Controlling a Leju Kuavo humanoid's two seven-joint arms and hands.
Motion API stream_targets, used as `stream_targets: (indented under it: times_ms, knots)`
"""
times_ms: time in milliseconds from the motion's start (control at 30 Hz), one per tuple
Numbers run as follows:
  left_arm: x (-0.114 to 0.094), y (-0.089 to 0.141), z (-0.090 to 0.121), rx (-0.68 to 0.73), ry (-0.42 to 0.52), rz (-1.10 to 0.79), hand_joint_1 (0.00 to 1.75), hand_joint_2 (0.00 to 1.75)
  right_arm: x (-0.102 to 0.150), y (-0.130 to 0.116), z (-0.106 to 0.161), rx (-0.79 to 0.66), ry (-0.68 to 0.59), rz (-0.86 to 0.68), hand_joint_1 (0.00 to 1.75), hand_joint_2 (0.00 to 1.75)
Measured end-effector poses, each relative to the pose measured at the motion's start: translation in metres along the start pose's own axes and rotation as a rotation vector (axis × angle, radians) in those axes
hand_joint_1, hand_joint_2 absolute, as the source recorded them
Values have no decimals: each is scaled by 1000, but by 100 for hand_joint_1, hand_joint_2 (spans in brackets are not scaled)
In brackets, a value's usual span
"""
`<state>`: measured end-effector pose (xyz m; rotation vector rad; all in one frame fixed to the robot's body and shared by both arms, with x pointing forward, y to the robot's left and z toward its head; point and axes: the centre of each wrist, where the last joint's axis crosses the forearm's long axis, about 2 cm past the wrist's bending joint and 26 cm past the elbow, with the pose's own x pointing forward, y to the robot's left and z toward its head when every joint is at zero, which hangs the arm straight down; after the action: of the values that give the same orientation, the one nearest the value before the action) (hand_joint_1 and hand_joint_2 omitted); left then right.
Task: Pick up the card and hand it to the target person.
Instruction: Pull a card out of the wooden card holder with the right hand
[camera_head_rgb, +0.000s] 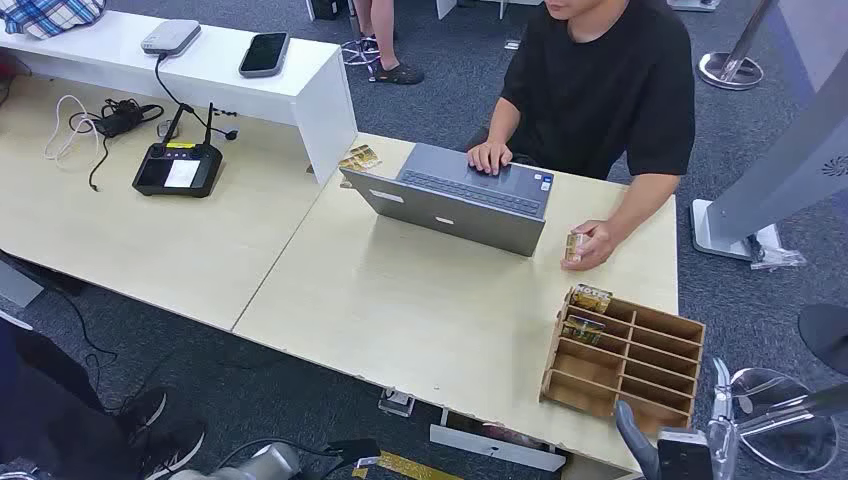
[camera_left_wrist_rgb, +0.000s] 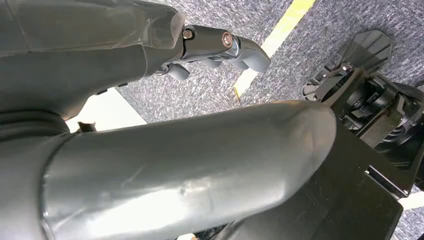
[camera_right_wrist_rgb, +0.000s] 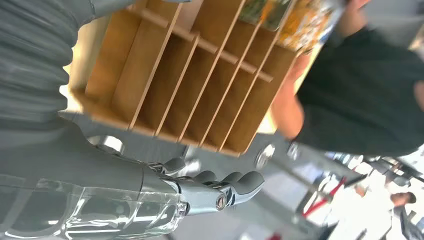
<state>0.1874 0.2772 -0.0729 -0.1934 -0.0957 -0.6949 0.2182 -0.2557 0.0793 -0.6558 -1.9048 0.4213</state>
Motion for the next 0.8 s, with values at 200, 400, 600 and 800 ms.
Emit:
stream_targets:
  times_ms: [200, 400, 600, 800]
  knots:
    - [2, 0, 0, 0, 0, -9, 0, 0, 7, 3, -6, -6, -18, 113, 0, 175]
    - [8, 1, 2, 1, 16, -31, 0, 0, 18, 10, -22, 12, -58, 414, 2, 175]
    - [20, -1, 4, -2, 16, -50, 0, 0, 31, 22, -52, 27, -97, 588, 21, 175]
    - [22, -2, 4, 1, 11, -43, 0, 0, 34, 34, -61, 71, -121, 607, 37, 175]
